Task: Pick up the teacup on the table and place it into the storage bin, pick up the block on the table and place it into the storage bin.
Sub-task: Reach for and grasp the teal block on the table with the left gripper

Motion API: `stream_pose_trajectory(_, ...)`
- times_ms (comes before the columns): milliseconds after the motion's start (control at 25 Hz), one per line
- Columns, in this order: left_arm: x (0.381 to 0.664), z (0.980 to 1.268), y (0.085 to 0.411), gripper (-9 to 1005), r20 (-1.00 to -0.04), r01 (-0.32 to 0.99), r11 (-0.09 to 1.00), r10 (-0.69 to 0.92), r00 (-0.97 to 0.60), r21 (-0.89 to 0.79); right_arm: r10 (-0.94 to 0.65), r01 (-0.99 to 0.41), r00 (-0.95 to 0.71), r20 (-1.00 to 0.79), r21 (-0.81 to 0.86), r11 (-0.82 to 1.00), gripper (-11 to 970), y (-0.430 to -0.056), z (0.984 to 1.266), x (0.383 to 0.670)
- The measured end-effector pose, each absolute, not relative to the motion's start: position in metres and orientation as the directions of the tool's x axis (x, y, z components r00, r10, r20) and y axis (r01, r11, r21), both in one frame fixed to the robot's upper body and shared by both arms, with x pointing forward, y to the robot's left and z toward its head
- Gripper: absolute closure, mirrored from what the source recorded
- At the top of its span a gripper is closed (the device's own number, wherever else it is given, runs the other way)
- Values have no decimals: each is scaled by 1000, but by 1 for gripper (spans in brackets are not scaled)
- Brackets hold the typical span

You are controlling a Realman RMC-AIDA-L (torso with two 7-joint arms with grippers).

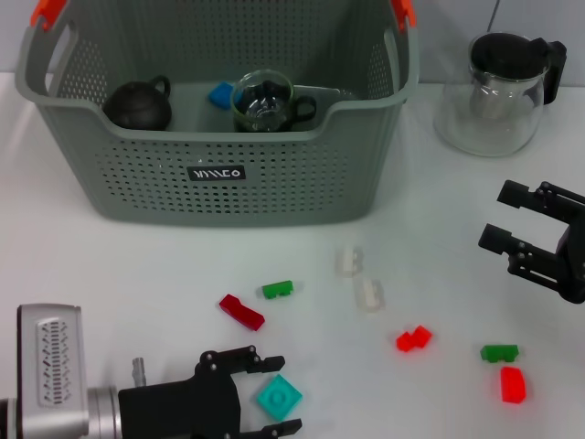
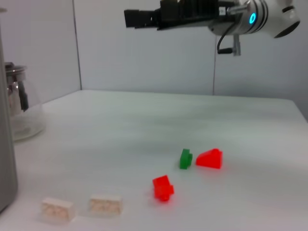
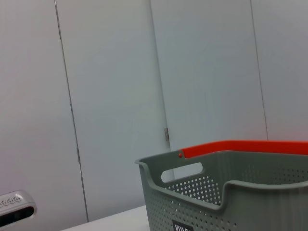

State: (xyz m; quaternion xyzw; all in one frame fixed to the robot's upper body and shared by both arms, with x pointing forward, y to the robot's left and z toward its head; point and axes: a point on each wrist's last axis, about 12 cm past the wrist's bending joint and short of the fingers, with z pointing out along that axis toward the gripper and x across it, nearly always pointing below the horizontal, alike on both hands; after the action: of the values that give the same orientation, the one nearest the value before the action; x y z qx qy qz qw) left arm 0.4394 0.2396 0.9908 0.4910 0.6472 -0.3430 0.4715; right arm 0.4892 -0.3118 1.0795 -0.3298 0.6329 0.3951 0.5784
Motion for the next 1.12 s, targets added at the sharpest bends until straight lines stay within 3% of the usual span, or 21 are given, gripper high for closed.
stream_pose_trajectory(1120,444,987,249,284,-938,928,367,342,-66,69,41,-876,-117,-992,123,466,273,-312,1079,488)
